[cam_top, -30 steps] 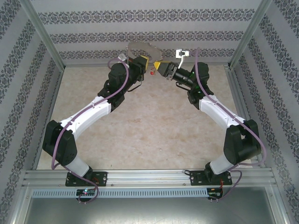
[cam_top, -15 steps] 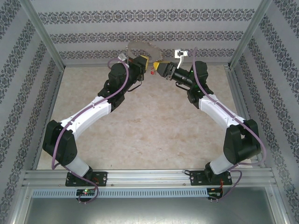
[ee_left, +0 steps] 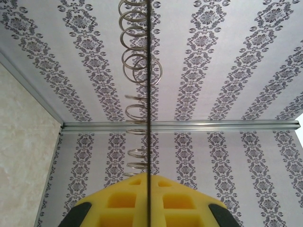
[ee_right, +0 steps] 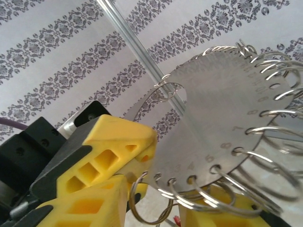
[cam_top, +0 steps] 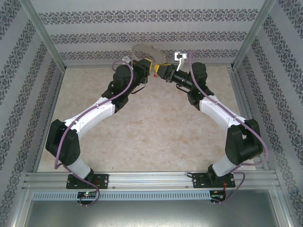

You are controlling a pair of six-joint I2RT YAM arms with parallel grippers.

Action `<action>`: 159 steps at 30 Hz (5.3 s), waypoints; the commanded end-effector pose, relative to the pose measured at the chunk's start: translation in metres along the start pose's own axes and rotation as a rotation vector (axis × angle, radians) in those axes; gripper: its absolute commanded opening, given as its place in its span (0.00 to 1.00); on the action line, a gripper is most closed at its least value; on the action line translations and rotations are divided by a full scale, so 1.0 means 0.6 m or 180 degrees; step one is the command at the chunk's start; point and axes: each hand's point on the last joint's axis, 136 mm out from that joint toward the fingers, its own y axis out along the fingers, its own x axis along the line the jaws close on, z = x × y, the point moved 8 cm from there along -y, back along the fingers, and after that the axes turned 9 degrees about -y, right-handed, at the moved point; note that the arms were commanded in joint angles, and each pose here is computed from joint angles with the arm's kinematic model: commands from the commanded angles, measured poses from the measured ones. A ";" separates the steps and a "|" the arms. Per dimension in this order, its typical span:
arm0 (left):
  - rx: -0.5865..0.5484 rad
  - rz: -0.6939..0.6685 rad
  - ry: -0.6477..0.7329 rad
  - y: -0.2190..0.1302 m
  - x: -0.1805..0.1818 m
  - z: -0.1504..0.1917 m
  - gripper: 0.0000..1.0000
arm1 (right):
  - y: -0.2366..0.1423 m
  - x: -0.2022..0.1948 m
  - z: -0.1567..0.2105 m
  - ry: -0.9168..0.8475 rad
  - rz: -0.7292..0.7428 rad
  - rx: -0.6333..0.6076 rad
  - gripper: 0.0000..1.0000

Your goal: Put the keys on the keyring

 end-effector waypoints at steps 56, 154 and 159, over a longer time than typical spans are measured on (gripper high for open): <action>0.0050 0.0244 -0.0029 0.000 -0.030 0.017 0.00 | -0.049 0.004 -0.037 -0.0071 -0.0079 -0.0173 0.23; 0.1618 0.0025 0.2646 -0.073 0.092 0.015 0.63 | -0.037 -0.029 0.004 0.0679 0.0236 0.0287 0.00; 0.1545 0.0083 0.2610 -0.063 0.120 0.010 0.64 | -0.032 -0.021 0.005 0.0796 0.0183 0.0312 0.00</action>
